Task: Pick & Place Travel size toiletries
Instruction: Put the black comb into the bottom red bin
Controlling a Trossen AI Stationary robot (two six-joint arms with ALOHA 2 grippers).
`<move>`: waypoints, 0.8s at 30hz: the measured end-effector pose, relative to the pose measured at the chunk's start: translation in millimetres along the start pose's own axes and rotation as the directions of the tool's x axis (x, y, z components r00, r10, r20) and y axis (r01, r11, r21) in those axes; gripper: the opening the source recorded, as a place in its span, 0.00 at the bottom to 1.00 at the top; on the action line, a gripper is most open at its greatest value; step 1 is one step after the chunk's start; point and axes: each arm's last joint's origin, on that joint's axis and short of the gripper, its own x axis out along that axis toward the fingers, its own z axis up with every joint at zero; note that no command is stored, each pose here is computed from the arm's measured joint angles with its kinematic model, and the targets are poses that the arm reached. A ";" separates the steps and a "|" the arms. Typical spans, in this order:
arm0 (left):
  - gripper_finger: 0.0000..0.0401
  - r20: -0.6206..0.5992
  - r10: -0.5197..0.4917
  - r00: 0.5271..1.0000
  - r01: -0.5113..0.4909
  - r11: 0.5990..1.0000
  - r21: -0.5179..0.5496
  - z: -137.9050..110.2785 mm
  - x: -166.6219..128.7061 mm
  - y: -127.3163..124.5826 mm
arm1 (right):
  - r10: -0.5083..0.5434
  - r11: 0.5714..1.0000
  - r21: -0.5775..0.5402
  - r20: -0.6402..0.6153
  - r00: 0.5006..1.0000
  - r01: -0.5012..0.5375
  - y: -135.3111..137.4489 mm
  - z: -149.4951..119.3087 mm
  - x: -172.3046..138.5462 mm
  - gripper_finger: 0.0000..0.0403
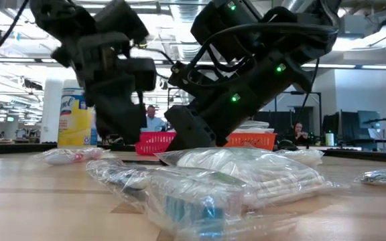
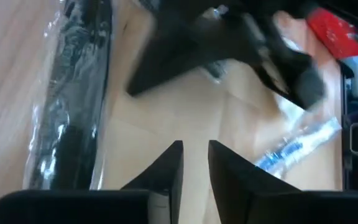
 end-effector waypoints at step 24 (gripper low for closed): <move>0.00 -0.060 0.186 0.981 -0.192 0.972 -0.137 1.6 5.0 35.7 | 0.016 1.000 0.018 0.013 1.000 -0.016 -11.1 18.6 -7.4 0.00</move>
